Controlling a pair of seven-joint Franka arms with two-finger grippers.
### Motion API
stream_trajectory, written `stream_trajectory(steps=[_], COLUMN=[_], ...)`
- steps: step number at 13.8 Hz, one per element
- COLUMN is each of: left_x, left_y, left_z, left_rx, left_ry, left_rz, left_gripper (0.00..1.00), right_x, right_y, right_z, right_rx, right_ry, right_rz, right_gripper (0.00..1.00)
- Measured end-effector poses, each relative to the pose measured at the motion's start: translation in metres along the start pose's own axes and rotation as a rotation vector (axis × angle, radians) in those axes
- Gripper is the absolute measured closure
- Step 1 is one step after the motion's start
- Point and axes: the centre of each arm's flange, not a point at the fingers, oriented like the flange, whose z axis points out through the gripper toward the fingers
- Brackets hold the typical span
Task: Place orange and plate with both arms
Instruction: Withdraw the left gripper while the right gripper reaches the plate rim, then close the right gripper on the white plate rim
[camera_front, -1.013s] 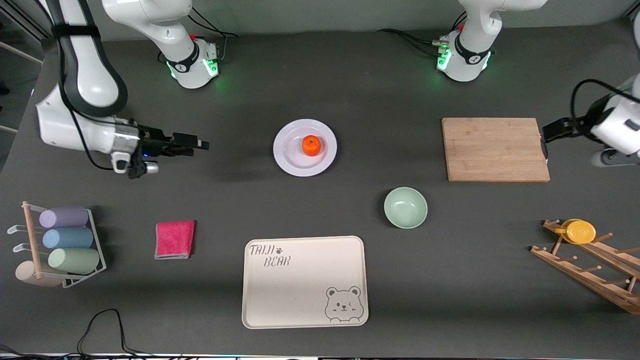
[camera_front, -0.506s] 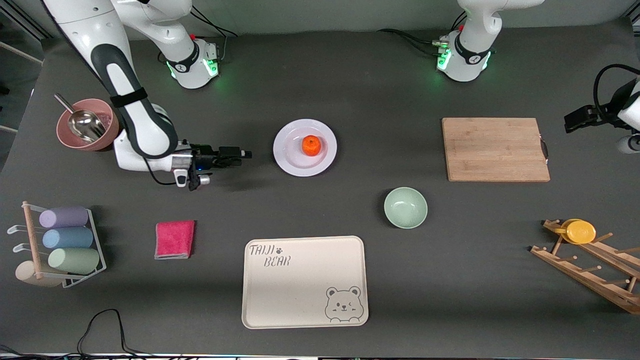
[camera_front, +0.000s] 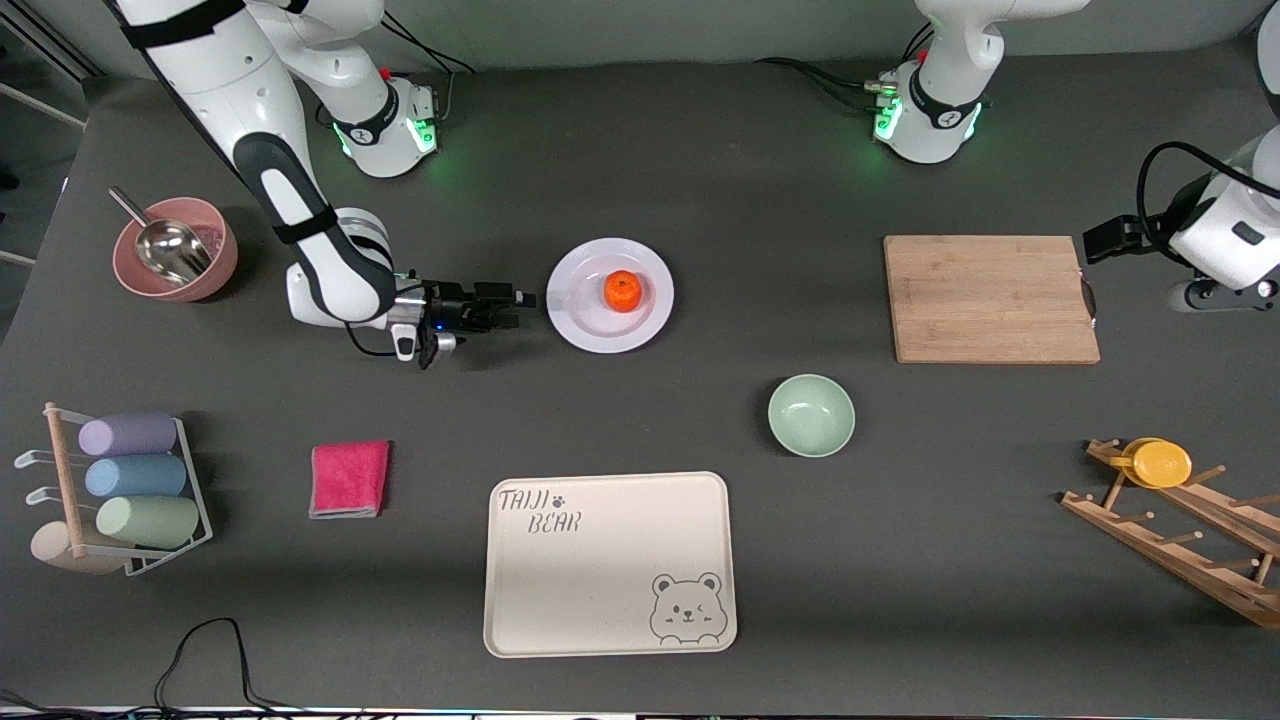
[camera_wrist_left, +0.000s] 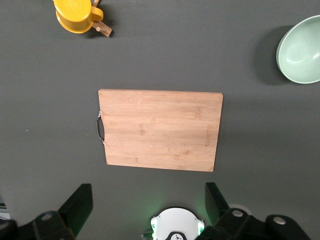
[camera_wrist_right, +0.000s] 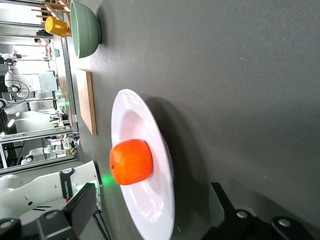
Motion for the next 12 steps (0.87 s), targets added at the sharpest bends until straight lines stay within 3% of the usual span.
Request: stream_trajectory(steps=[12], left_x=[0.005], left_y=[0.0], left_z=[0.009], left_rx=[0.0], left_ry=[-0.019], left_rz=[-0.001], left_gripper=[0.0], right_x=[-0.016], right_y=[-0.024], right_z=[0.046], right_rx=[-0.047], right_ry=[0.039], right_rz=[0.014], right_gripper=[0.0])
